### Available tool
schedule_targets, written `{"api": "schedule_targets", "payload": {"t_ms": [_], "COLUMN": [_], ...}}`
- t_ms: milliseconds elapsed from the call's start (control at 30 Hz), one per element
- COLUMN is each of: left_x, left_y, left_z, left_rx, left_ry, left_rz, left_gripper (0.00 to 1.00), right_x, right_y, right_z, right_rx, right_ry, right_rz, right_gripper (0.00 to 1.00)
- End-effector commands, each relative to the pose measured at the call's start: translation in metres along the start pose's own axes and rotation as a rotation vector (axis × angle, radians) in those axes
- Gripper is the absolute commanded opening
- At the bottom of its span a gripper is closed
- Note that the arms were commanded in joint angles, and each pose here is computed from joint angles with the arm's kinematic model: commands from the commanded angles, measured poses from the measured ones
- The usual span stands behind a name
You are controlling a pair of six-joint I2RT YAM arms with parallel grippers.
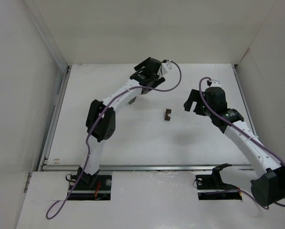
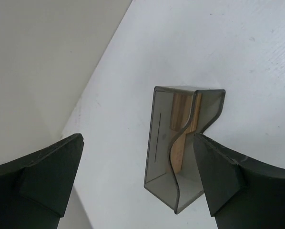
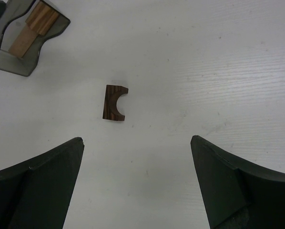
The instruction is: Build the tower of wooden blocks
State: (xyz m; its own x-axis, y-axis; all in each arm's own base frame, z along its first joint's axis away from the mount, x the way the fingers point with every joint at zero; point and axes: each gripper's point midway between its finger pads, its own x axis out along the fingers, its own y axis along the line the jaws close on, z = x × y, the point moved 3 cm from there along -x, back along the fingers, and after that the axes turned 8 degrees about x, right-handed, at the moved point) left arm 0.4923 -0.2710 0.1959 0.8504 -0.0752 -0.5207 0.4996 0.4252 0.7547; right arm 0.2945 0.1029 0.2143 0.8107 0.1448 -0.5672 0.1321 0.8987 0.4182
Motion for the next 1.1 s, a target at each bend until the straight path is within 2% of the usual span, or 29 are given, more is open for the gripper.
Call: {"api": "schedule_targets", "payload": {"t_ms": [0,133,400,700,867,1067], "left_x": [-0.019,-0.001,0.024,0.045,0.051,0.06], "left_y": [0.003,0.008,-0.01,-0.012,-0.013,-0.014], "left_z": [-0.012,-0.016,-0.032,-0.068,-0.071,-0.076], "left_rx": [-0.165,-0.281,-0.333,-0.363,-0.351,-0.349], "left_ry": [-0.066,-0.115,-0.126,-0.04,-0.029,-0.027], "left_rz": [-0.291,-0.383,-0.519,-0.522,-0.507,-0.5], "left_gripper": [0.99,0.99,0.99,0.96,0.95,0.88], "right_x": [0.001,0.009,0.011,0.029,0.036,0.041], "right_y": [0.015,0.021,0.025,0.025,0.032,0.035], "right_z": [0.004,-0.003,0.0,-0.008,-0.009,-0.01], "right_rx": [-0.019,-0.048,-0.098,-0.11,-0.116,-0.14], "right_ry": [-0.014,0.029,0.055,0.099,0.116,0.126], "right_rz": [0.082,0.109,0.116,0.109,0.121,0.124], "right_gripper": [1.0,1.0,1.0,1.0,1.0,1.0]}}
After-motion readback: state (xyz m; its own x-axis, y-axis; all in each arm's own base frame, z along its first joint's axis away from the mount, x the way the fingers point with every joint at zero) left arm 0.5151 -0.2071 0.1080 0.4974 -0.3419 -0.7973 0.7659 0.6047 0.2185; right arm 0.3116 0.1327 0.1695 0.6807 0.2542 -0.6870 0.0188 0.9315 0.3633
